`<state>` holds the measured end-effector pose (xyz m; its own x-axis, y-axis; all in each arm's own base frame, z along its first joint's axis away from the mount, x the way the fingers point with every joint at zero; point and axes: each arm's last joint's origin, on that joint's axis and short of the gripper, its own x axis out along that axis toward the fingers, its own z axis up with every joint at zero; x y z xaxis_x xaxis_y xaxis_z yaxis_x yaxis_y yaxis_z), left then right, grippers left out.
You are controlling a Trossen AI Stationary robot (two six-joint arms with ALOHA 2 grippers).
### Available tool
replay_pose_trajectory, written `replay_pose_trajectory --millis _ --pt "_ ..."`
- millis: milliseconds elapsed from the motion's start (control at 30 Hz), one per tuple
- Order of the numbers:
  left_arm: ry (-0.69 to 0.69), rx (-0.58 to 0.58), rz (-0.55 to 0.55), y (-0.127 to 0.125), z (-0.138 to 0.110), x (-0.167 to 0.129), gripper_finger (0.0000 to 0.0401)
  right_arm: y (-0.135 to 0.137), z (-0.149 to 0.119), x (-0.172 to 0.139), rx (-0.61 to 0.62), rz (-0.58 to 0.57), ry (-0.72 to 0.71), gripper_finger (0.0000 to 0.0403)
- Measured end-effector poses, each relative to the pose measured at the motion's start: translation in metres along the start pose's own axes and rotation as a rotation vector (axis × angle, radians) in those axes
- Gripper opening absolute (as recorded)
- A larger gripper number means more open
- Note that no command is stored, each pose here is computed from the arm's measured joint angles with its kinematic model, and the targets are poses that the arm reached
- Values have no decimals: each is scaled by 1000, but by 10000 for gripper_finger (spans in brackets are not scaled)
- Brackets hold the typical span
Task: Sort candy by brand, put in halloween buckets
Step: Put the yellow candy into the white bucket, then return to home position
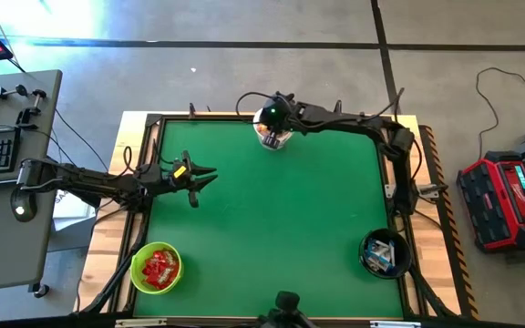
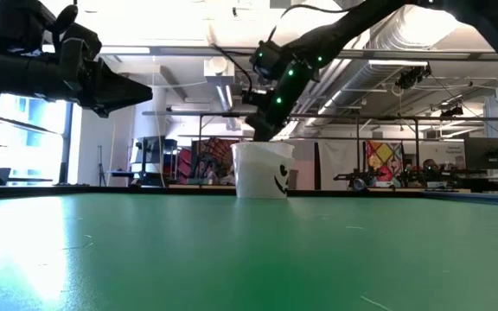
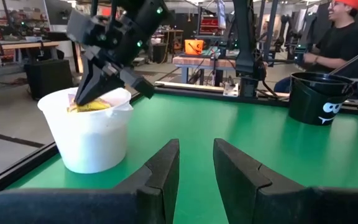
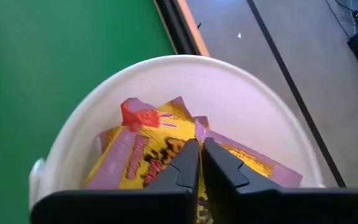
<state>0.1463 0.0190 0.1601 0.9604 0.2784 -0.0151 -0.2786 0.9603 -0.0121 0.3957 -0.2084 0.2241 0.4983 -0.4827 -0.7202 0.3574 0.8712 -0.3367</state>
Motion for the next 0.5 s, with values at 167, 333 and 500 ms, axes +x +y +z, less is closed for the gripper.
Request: replay_pose_trajectory --millis 167,333,500 --pt "5 -15 0 0 0 0 89 3 -4 8 -9 6 18 59" --pt "5 -16 6 0 0 0 89 0 3 1 21 11 -6 136" --pt "6 -16 16 0 -1 0 89 1 19 -14 11 32 -31 177"
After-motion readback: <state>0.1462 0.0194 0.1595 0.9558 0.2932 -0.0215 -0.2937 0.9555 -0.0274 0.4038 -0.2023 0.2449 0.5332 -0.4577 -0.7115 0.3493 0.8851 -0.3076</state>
